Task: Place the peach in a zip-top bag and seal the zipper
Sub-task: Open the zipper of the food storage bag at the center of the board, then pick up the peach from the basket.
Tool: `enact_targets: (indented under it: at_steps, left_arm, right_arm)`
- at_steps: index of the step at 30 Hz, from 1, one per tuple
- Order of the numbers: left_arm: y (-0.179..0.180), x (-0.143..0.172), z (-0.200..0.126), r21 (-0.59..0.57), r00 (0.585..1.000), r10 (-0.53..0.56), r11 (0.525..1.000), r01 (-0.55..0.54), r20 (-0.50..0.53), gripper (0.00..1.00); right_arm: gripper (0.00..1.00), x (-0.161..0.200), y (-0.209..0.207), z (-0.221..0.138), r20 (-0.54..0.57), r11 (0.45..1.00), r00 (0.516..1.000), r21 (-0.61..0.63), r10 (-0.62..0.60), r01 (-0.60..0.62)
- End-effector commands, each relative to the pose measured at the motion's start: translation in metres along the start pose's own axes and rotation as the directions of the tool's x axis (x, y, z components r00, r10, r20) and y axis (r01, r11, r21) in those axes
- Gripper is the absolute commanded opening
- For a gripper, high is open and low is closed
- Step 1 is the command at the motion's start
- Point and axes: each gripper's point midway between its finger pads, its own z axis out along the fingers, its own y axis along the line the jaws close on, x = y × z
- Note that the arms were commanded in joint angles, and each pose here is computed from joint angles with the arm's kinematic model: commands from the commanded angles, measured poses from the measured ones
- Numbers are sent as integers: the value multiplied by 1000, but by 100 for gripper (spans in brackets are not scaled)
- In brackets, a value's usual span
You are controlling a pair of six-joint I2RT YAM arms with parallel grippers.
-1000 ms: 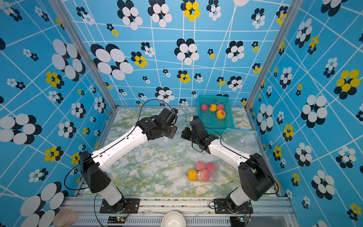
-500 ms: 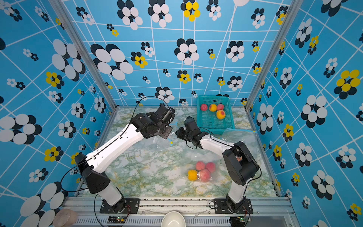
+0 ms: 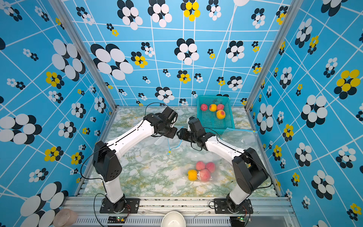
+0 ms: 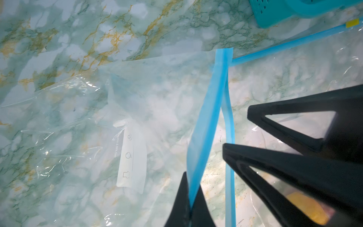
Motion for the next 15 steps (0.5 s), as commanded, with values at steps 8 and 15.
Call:
enact_targets:
  at_steps: [8,15]
  left_arm:
    - [-13,-8,6,89,999,-41,995,39,16,5]
    - [-14,-8,1,100,999,-44,994,41,27,5]
  right_arm:
    - [68,-80,-106,-56,26,924,994,372,-108,91]
    - [84,-141,-170,-67,-66,755,969,615,-238,227]
